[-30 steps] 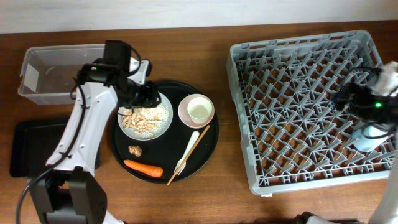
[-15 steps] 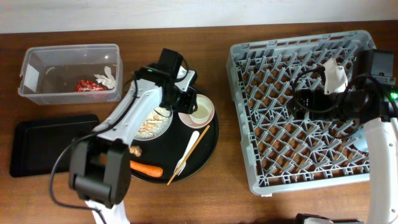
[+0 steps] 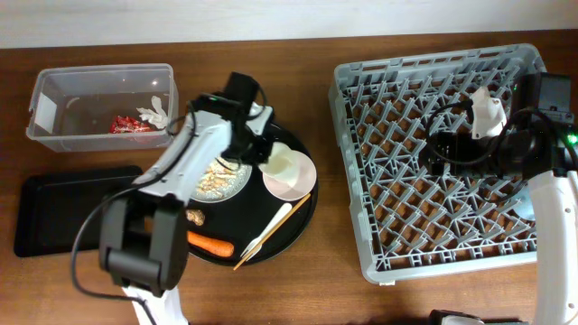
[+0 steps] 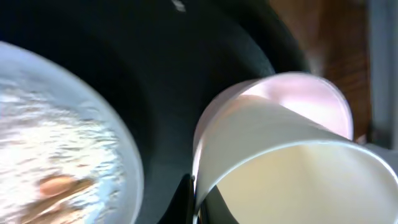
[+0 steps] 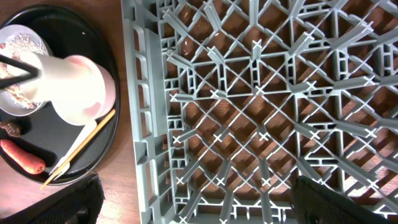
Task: Sort waste into correct bins and load items into the dishwasher rack
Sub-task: 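Grasp the pink-white cup with the left gripper and lift it, then hand the pink-white cup to the right gripper over the rack, then place the pink-white cup upside down in the rack with the right gripper, then reach the right gripper to the pink bowl and grasp its rim, then lift the pink bowl with the right gripper and carry it into the rack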
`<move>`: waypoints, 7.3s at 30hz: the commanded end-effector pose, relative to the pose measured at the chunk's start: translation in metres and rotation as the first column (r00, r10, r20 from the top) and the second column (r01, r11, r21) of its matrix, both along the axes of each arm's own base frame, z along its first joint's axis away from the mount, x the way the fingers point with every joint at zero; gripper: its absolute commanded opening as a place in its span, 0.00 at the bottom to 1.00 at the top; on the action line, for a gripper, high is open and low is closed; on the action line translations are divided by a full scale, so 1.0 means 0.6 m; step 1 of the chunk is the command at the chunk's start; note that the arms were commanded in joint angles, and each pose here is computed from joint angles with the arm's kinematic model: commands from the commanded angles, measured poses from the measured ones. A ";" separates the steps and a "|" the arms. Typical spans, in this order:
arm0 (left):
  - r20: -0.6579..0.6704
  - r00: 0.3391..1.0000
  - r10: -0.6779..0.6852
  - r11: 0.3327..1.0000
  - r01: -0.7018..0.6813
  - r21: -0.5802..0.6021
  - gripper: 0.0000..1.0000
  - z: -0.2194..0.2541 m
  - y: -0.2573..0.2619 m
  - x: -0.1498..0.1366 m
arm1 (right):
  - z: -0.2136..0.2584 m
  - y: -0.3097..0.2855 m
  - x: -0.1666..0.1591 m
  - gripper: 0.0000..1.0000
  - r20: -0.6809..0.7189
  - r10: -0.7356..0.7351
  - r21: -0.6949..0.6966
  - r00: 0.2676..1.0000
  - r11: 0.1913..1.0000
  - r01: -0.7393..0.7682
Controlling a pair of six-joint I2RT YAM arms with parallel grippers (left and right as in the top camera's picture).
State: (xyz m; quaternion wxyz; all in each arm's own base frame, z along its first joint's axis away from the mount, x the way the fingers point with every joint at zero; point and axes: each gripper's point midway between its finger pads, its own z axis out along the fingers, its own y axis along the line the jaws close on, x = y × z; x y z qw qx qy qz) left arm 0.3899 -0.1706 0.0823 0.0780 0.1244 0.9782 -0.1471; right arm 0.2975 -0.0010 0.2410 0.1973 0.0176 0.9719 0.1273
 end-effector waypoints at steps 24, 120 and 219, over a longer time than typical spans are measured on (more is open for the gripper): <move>0.177 0.940 -0.293 0.400 0.289 -0.870 0.00 0.366 -0.154 -0.091 | 0.160 0.272 -0.005 0.99 0.723 0.458 0.380 0.517 0.360 -0.852; 0.068 0.975 0.213 0.964 -0.221 0.151 0.22 0.112 0.136 -0.018 | -0.154 -0.383 0.084 0.36 -0.124 -0.609 -0.151 0.784 0.792 0.592; -0.052 0.863 0.503 0.846 -0.478 0.236 0.40 0.102 0.300 -0.059 | -0.292 0.371 0.146 0.04 -0.297 0.244 -0.076 0.923 0.958 -0.278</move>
